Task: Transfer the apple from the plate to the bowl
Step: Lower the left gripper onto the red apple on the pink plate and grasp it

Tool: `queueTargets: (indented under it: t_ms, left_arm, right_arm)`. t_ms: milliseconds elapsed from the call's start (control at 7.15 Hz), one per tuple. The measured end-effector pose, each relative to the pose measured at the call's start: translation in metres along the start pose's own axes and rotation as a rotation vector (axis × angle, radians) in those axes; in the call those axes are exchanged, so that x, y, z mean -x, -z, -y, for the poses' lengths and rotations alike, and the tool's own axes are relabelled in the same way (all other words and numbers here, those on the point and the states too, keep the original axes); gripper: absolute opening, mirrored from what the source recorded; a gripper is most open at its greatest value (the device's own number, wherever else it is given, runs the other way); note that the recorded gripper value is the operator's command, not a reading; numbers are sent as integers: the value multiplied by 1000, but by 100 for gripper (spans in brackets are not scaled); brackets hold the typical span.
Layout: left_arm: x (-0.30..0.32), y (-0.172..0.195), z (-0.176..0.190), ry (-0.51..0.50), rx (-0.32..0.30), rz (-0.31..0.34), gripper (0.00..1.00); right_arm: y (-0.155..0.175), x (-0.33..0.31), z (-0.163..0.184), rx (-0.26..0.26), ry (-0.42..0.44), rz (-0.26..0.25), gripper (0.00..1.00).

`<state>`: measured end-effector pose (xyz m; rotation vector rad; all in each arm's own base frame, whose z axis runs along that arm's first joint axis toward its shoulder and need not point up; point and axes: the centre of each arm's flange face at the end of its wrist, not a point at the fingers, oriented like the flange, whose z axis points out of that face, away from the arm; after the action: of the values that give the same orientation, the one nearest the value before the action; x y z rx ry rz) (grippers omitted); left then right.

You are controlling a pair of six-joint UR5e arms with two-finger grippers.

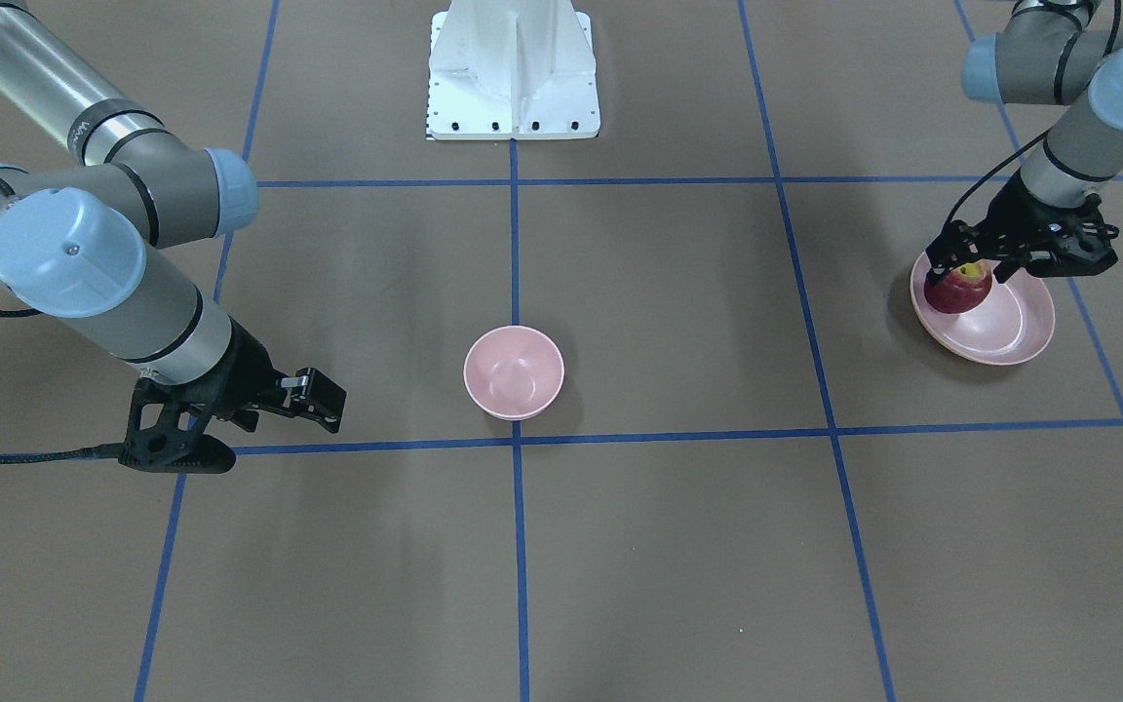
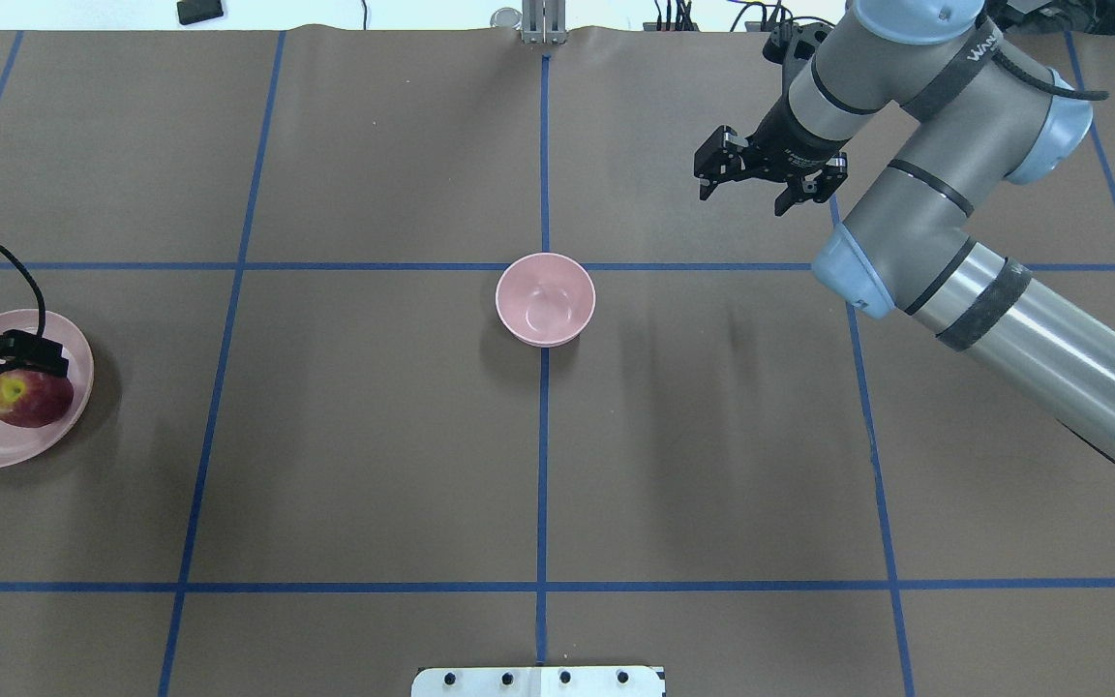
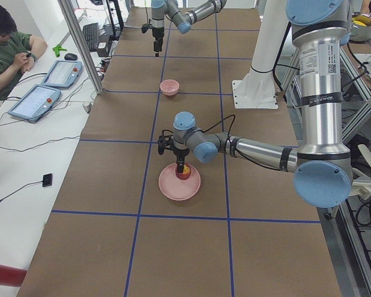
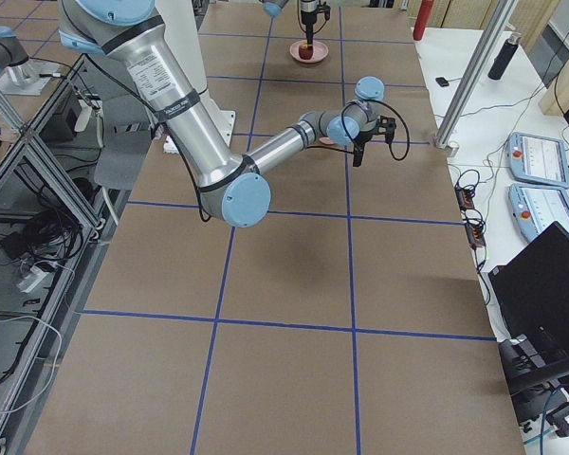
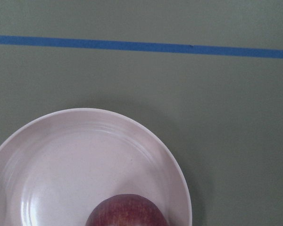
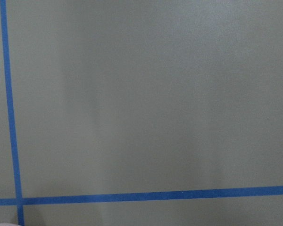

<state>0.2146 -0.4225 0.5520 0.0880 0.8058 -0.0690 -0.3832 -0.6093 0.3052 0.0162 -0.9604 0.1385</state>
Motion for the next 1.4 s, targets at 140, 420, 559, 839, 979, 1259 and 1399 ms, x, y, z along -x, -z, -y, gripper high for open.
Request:
queueTargets:
  t_ms: [140, 420, 559, 839, 979, 1259, 1399]
  left_arm:
    - [3, -1, -2, -1, 3, 6, 98]
    - [8, -3, -6, -1, 9, 15, 98]
    - [9, -4, -6, -2, 11, 17, 98]
    - [7, -9, -9, -7, 21, 20, 98]
    - [6, -12, -10, -11, 22, 28, 98]
    - [7, -20, -12, -16, 20, 48, 98]
    - [8, -23, -13, -17, 23, 52, 98]
  right_arm:
    - [0, 0, 0, 0, 0, 0, 100]
    - [0, -1, 0, 1, 0, 0, 100]
    - [-1, -2, 0, 2, -1, -1, 100]
    - [-2, -5, -1, 4, -2, -2, 100]
    - [-3, -6, -1, 4, -2, -2, 100]
    - [-4, -9, -2, 5, -4, -4, 100]
    - [-5, -10, -2, 6, -5, -4, 100]
